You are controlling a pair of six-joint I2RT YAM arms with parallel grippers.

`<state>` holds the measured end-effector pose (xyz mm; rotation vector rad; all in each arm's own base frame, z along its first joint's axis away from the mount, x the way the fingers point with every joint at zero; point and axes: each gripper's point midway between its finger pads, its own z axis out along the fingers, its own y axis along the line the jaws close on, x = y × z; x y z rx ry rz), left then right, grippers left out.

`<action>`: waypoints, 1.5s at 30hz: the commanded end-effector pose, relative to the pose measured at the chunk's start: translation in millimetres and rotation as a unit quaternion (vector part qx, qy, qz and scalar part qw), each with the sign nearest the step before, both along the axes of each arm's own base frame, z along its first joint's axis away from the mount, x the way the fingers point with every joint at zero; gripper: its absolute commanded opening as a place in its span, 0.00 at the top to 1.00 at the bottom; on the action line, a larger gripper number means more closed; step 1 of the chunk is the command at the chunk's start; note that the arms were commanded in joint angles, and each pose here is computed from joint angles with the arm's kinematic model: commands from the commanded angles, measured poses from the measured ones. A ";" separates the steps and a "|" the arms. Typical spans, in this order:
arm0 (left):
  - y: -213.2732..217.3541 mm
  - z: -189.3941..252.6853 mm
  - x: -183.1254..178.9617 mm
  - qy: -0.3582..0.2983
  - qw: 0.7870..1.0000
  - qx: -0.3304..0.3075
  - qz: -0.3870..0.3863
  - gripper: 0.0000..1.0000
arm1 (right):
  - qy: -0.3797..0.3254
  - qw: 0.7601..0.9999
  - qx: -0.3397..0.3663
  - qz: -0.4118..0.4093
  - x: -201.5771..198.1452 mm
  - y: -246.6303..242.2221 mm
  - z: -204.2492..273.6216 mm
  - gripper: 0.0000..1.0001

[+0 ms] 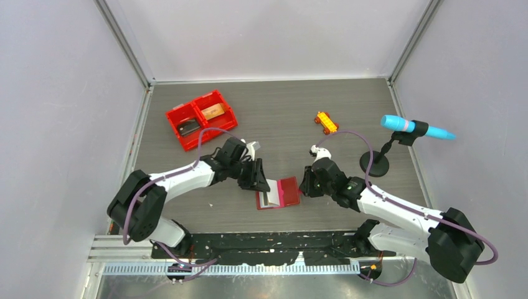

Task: Take the credit cards out of the card holder
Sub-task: Open the card holder at the center of the board.

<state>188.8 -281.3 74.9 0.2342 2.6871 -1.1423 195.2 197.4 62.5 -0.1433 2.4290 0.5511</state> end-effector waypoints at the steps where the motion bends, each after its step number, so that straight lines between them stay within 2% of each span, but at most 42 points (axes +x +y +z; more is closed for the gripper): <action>1: -28.8 21.2 3.4 -0.016 0.999 -0.041 -0.029 0.61 | -0.029 0.999 0.018 -0.003 10.8 5.6 17.8 0.73; 10: -66.5 31.6 -4.7 -0.005 0.994 -0.088 -0.064 0.62 | -0.049 0.998 0.036 0.006 4.9 2.7 37.9 0.61; 14: -84.2 34.3 -5.5 -0.008 0.992 -0.099 -0.081 0.62 | -0.063 0.997 0.045 0.006 3.7 0.1 50.9 0.58; 22: -104.5 23.2 3.2 0.005 0.991 -0.105 -0.081 0.62 | -0.085 0.993 0.079 0.018 -3.3 1.3 71.5 0.59; 29: -98.3 10.8 15.7 -0.005 0.996 -0.058 -0.066 0.62 | -0.097 0.982 0.149 0.068 -11.4 26.6 94.0 0.65; 42: -74.0 2.8 35.3 -0.011 0.999 -0.024 -0.034 0.63 | -0.054 0.970 0.213 0.101 -20.9 91.0 85.7 0.68; 45: -71.1 2.2 36.1 -0.011 0.999 -0.023 -0.031 0.63 | -0.043 0.973 0.202 0.101 -22.0 103.8 75.4 0.68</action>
